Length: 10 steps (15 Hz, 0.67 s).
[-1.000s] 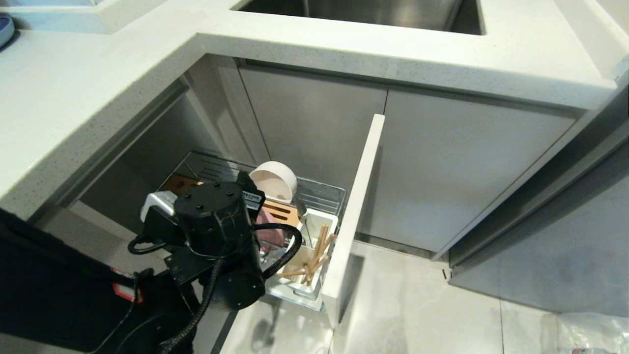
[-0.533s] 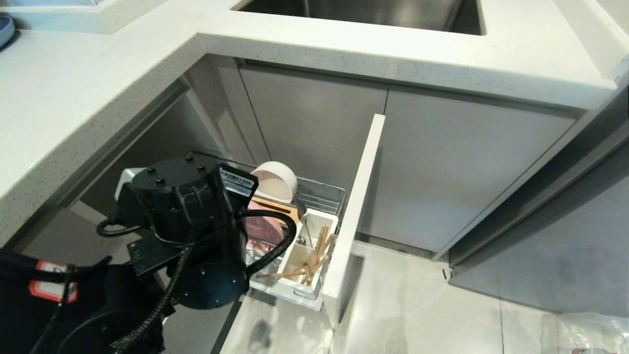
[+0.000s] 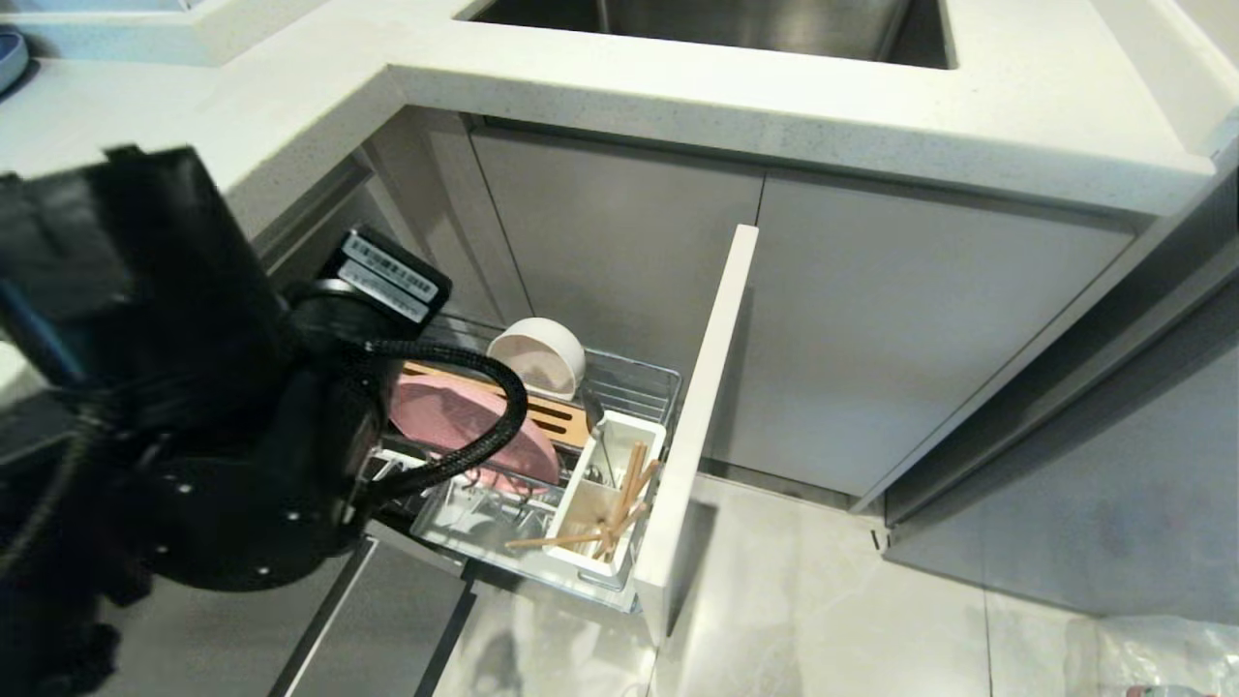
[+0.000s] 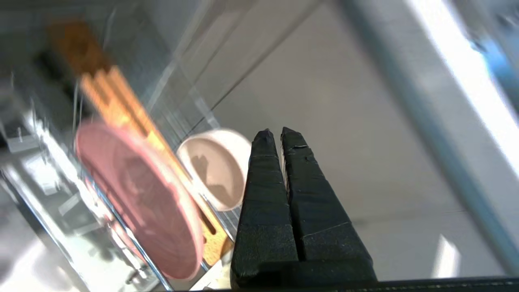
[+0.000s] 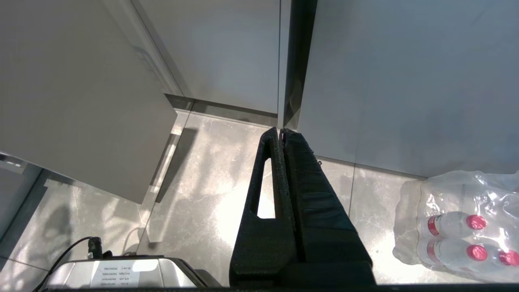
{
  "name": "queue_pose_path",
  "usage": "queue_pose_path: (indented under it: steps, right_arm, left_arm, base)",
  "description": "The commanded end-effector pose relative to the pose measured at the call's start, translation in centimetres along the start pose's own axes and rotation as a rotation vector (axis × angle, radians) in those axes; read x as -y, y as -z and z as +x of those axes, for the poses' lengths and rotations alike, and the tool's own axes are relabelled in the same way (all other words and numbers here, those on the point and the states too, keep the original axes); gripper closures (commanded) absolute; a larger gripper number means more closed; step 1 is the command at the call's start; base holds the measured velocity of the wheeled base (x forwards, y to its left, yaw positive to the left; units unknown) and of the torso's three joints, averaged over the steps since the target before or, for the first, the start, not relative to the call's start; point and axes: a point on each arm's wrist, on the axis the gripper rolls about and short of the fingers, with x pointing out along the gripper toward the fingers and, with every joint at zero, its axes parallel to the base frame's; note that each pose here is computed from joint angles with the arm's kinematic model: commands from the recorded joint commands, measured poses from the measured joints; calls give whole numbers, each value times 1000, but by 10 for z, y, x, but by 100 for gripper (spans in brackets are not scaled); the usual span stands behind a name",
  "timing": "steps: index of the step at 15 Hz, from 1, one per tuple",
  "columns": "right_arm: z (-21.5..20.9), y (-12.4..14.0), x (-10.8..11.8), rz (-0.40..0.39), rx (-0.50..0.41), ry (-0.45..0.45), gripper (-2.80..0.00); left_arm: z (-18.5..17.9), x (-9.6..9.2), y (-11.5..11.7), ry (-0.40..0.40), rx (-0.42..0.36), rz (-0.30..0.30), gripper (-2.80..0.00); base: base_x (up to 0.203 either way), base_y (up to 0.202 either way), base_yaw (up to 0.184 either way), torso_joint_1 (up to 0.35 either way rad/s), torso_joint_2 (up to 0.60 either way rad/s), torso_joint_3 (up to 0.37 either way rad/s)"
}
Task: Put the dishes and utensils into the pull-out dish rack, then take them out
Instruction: Pick up the plate and place it in the cupboard, then take the plate out of the cupboard
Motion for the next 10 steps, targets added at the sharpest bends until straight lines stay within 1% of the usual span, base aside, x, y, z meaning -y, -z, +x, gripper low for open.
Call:
queue_pose_path:
  steps: [1, 2, 3, 5, 7, 10]
  right_arm:
    - [0, 0, 0, 1, -1, 0, 0]
    - [0, 0, 0, 1, -1, 0, 0]
    - [0, 0, 0, 1, -1, 0, 0]
    - [0, 0, 0, 1, -1, 0, 0]
    - [0, 0, 0, 1, -1, 0, 0]
    - [0, 0, 0, 1, -1, 0, 0]
  left_arm:
    - [-18, 9, -37, 50, 13, 2, 0]
    - [-23, 11, -51, 64, 19, 64, 0]
    - [-26, 13, -64, 73, 32, 97, 0]
    - [-34, 12, -97, 88, 78, 184, 0]
    - [-35, 6, -127, 78, 147, 234, 0]
    - [-37, -12, -164, 121, 260, 296, 0]
  base:
    - [0, 0, 0, 0, 0, 0]
    - [0, 0, 0, 0, 0, 0]
    - [0, 0, 0, 0, 0, 0]
    - [0, 0, 0, 0, 0, 0]
    - [0, 0, 0, 0, 0, 0]
    - [0, 0, 0, 0, 0, 0]
